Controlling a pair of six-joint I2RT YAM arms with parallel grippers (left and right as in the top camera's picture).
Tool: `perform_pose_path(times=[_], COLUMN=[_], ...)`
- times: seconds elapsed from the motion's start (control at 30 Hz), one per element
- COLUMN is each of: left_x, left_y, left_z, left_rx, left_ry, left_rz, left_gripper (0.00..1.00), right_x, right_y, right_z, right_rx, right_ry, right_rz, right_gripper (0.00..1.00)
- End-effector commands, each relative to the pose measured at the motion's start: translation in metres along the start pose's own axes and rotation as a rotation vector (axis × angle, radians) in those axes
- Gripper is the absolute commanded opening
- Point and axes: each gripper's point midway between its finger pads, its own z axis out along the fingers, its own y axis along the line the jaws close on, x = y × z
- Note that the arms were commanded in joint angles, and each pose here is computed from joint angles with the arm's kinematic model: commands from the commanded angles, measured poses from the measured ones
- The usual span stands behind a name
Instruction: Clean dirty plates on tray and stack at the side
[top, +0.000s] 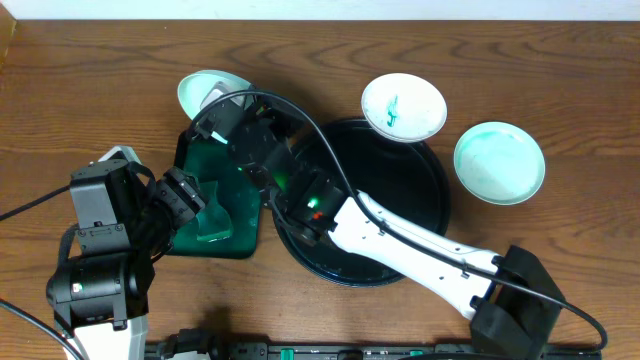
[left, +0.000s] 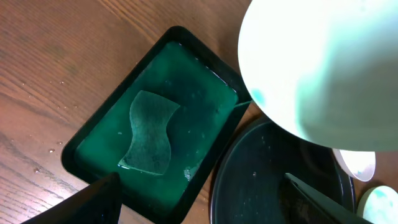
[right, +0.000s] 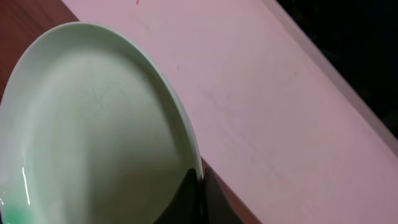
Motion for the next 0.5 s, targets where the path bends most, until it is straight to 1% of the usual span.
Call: perform_pose_path(times=[0.0, 0.47], left_x=[-0.0058, -0.0059], left_y=[-0.0024, -0.0025], left_z=[-0.0052, -0.0052], left_rx=[0.005, 0.005], left_ry=[-0.018, -0.018], left_rz=[0.005, 0.005], left_gripper=[0.8, 0.8], right_x=[-0.0222, -0.0228], right_y=[-0.0069, -0.0025], right_z=[-0.0148, -0.0164], right_rx=[0.011, -0.001], right_ry=[-0.044, -0.045], right_rz=[-0.05, -0.058], right_gripper=[0.01, 0.01])
